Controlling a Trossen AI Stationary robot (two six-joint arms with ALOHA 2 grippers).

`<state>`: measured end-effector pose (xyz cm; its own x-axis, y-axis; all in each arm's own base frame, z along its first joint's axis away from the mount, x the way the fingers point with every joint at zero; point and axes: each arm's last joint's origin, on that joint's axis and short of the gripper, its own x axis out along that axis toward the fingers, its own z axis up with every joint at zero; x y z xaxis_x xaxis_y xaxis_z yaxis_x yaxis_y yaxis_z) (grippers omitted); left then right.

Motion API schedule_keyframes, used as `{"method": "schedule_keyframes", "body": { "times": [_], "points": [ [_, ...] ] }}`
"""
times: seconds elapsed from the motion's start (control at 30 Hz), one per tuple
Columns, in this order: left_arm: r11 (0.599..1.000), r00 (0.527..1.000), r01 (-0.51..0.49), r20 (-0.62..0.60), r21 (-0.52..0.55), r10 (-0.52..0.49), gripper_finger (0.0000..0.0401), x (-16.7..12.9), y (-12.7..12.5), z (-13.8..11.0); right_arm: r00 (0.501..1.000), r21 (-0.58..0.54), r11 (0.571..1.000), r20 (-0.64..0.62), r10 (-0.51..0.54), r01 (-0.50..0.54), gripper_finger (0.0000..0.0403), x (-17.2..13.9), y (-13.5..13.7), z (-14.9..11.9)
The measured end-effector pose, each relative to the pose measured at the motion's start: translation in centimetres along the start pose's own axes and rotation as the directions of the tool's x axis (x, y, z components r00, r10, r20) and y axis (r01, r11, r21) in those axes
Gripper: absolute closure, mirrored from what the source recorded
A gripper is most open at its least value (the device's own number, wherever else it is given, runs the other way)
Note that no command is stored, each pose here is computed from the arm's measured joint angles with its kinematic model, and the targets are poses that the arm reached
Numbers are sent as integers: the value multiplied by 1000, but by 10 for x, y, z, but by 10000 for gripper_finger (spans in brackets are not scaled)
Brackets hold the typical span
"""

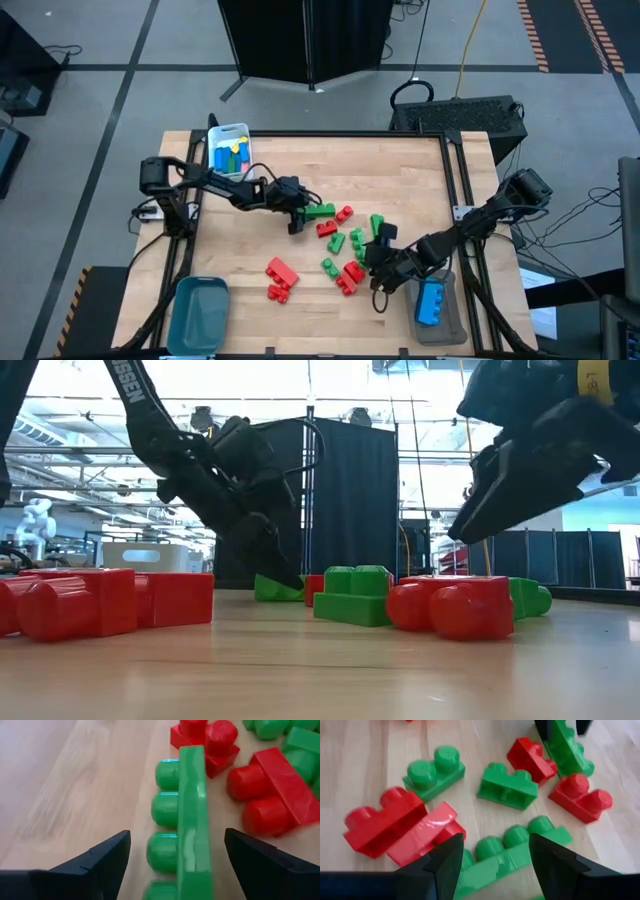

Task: Sort blocks by size
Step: Put the green 4 stud gamepiece into the black bin

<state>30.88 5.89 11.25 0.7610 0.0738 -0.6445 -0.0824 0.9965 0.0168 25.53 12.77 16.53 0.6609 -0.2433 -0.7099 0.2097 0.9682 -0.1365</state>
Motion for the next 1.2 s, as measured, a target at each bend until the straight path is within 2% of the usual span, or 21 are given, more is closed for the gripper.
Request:
{"method": "schedule_keyframes", "body": {
  "times": [0.2, 0.37, 0.47, 0.7, 0.93, 1.1, 1.2],
  "points": [
    [1000, 1000, -5, -31, -16, 4, 93, 10, 6, -10, 999, -8, 1000, 46, 19, -19, 188, 0, 2, 5],
    [999, 999, 25, -30, -31, -25, 105, 10, 11, -12, 997, -41, 999, 72, -25, 28, 189, 0, 1, 6],
    [999, 999, 40, -31, -34, -41, 141, 10, 11, -12, 994, -49, 996, 92, -66, 70, 199, 0, 0, 7],
    [998, 998, 52, -33, -36, -54, 258, 11, 11, -12, 982, -45, 991, 147, -116, 124, 241, 0, -2, 11],
    [997, 998, 66, -7, -27, -66, 260, 3, 9, -6, 975, -13, 987, 161, -153, 157, 252, 5, -9, 17],
    [997, 993, 75, 91, 14, -76, 252, -17, 1, 18, 968, 13, 987, 192, -159, 159, 252, 4, -8, 20],
    [995, 984, 90, 152, 51, -97, 256, -30, -9, 30, 956, 75, 986, 244, -161, 147, 246, 3, -7, 26]
  ]
}}
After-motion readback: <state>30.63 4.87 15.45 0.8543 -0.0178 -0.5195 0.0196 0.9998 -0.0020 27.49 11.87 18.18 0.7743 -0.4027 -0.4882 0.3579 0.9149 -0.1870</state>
